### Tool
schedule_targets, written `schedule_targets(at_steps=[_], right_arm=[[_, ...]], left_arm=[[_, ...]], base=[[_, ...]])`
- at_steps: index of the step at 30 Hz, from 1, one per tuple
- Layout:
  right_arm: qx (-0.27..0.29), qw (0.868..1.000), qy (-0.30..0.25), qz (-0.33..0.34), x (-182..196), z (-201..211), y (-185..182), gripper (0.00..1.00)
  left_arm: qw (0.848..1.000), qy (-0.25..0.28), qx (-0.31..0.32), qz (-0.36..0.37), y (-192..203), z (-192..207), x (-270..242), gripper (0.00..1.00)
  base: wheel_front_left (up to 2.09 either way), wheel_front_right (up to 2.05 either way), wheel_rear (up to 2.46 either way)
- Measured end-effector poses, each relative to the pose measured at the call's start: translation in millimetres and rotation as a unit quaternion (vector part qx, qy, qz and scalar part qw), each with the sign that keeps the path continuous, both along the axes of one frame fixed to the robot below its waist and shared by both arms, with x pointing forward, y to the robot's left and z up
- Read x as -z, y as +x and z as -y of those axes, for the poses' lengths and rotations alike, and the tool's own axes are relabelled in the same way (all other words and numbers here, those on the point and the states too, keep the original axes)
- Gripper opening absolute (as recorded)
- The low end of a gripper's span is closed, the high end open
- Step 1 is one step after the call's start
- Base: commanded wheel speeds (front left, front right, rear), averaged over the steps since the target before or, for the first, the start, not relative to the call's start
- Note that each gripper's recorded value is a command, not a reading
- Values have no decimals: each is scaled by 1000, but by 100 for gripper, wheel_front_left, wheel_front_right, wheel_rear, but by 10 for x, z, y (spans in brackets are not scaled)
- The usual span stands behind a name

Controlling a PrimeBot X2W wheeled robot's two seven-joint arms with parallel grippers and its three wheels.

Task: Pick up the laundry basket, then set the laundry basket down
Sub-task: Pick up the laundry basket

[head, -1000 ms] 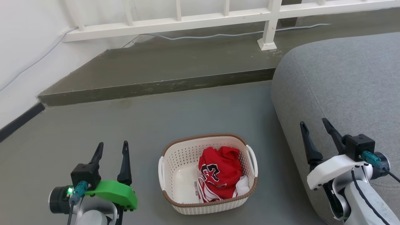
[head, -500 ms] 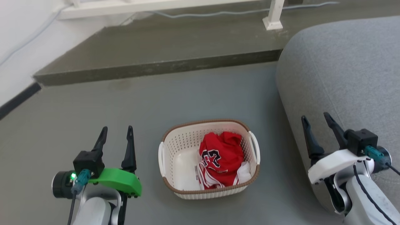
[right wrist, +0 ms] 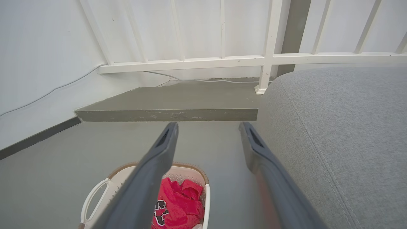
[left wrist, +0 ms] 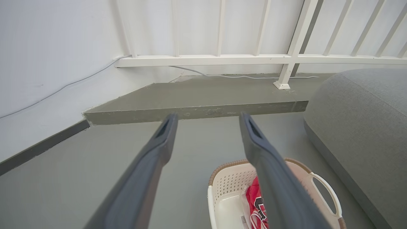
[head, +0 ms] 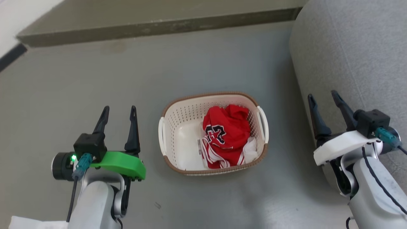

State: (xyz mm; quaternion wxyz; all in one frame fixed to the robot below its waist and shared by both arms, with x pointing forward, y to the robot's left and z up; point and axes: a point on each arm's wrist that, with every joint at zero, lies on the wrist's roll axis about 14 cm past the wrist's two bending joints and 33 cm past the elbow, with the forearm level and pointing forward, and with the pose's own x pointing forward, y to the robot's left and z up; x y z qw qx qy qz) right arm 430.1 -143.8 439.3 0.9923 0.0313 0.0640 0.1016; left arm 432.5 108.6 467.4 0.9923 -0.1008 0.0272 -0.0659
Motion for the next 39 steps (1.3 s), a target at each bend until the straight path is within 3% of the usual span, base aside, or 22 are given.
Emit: schedule_targets(at_steps=[22,39], right_arm=[[-21,997,1,-68,774,-83,578,100],[-27,990,-4,-141,1588,-86,874,100]], left_arm=[[997,0,17,-80,533,150,829,100],[981,-6,52,-186,883,370,1747,100]], base=[[0,0,0],[0,0,0]])
